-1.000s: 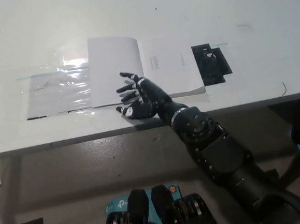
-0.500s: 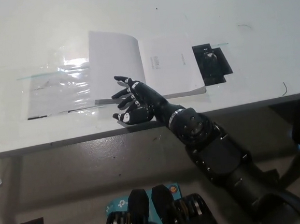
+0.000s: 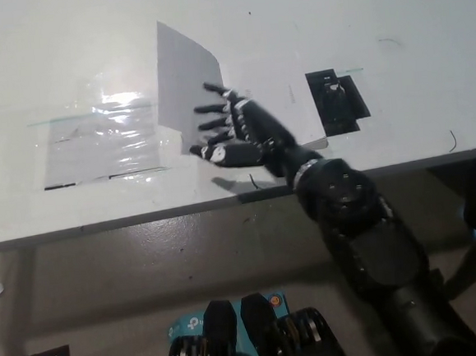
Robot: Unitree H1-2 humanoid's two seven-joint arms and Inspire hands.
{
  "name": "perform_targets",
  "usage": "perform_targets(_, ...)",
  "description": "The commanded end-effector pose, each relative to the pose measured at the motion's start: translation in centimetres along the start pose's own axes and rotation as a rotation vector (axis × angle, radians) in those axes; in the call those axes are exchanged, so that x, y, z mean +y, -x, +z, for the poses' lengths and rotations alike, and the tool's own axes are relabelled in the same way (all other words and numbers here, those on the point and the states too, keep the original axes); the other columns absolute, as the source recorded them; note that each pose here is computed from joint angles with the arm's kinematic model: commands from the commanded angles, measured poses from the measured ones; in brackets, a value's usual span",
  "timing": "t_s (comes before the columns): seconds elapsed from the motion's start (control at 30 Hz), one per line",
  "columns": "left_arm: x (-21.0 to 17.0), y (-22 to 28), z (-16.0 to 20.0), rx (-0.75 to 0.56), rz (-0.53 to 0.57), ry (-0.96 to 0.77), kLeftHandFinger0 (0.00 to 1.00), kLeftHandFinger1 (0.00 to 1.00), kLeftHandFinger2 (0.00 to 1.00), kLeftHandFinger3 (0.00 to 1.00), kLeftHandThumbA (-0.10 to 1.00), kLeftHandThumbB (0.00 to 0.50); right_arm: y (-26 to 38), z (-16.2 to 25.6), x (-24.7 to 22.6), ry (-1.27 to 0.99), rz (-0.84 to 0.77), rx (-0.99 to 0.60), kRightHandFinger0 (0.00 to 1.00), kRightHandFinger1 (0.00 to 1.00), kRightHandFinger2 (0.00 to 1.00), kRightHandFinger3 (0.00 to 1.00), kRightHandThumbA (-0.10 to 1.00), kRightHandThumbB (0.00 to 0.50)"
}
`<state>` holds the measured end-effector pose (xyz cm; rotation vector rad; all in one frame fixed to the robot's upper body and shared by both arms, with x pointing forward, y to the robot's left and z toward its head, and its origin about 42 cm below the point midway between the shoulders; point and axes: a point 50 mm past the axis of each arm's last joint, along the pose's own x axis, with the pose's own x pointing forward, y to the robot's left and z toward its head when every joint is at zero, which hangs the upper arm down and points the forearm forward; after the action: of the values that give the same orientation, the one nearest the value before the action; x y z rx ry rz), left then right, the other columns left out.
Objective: The robot uses its right hand to slide under the cover of the book kept in the middle of the desk and open it
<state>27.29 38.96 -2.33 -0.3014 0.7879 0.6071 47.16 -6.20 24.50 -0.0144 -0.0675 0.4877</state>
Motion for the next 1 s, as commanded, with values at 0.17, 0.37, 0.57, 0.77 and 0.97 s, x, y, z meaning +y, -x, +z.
perform_targets(0.17,0.8,-0.2,0.4,-0.044,0.012,0.011,1.00,0.96,0.97,0.94,0.48,0.000,5.1,8.2,-4.7,-0.480,-0.110,-0.260,0.58,0.68,0.80,1.00,0.81,0.229)
perform_targets(0.37,0.6,-0.1,-0.2,-0.047,0.019,0.020,1.00,1.00,0.98,0.94,0.50,0.000,9.8,8.2,-10.5,-0.585,-0.250,-0.392,0.66,0.77,0.87,1.00,0.82,0.195)
perform_targets(0.57,0.7,-0.1,-0.8,-0.041,-0.025,0.041,1.00,1.00,1.00,0.99,0.52,0.000,14.1,7.1,-13.7,-0.627,-0.409,-0.453,0.73,0.80,0.91,1.00,0.83,0.192)
perform_targets(0.77,1.0,-0.4,-1.3,-0.053,-0.010,0.014,1.00,1.00,1.00,0.95,0.56,0.000,18.4,4.0,-17.6,-0.678,-0.634,-0.487,0.85,0.87,0.98,1.00,0.82,0.174)
perform_targets(0.97,1.2,-0.5,-1.6,-0.034,-0.028,0.044,1.00,1.00,1.00,1.00,0.57,0.000,22.1,-0.9,-21.0,-0.764,-0.851,-0.475,0.97,0.95,1.00,1.00,0.83,0.136)
